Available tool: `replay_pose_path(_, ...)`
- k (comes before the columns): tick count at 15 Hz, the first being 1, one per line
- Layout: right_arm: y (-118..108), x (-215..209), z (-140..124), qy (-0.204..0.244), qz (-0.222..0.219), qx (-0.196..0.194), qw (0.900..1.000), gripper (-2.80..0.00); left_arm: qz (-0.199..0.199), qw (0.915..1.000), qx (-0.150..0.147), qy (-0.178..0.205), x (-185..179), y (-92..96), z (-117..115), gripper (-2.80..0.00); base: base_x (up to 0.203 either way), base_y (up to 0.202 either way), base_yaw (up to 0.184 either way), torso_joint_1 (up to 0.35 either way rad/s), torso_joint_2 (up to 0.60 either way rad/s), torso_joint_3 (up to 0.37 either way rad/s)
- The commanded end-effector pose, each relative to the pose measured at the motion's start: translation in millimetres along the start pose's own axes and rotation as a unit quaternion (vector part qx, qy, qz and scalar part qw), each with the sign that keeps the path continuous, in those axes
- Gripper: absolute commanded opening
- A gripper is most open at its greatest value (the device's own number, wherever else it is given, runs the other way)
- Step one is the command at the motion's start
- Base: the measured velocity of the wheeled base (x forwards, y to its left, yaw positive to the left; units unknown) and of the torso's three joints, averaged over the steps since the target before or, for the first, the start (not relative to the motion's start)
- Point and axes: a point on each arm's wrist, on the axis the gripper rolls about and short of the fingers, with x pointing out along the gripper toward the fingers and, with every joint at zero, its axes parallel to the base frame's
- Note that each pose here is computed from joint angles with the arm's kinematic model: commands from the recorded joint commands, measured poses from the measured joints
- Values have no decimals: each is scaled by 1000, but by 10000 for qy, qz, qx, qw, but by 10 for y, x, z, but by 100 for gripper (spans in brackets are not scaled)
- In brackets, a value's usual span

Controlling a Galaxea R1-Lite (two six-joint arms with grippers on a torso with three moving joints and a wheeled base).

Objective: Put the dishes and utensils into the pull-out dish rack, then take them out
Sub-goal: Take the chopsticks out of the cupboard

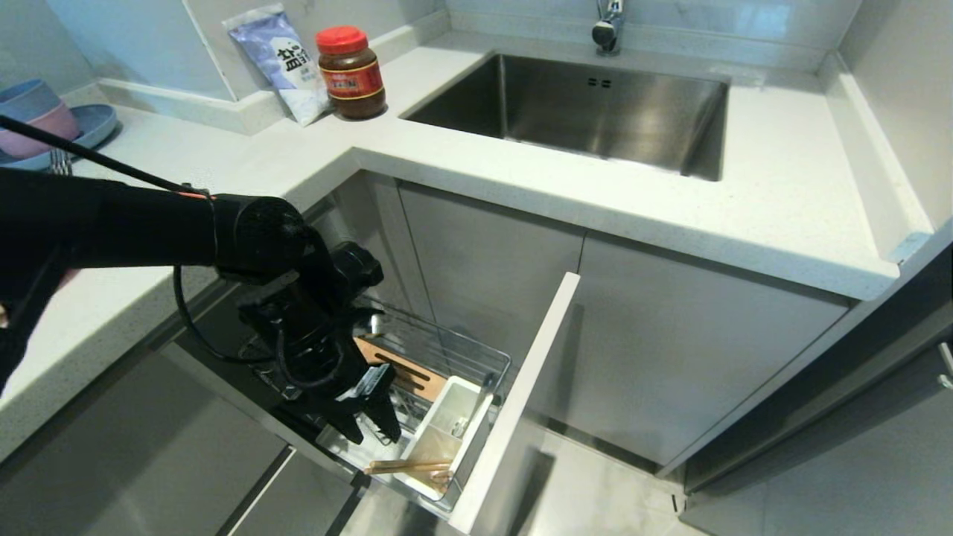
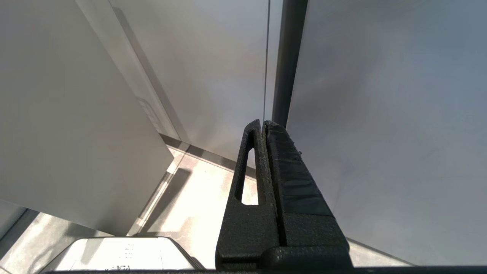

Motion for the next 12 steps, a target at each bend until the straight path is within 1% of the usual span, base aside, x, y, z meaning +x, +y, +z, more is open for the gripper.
replay_pose_path(1,0,-1,-5,-11,-1,0,10000,-280,31,9995,-118,289,193,66,108,0,0,0,0,0,0,0)
replay_pose_path(6,0,-1,-3,-11,-1,0,10000,-280,103,9974,-230,681,410,144,210,0,0,0,0,0,0,0)
replay_pose_path(9,0,-1,-4,-5,-1,0,10000,-280,120,9965,-263,780,488,167,251,0,0,0,0,0,0,0)
replay_pose_path(12,0,-2,0,-12,0,0,10000,-280,314,9934,-316,1061,602,202,270,0,0,0,0,0,0,0)
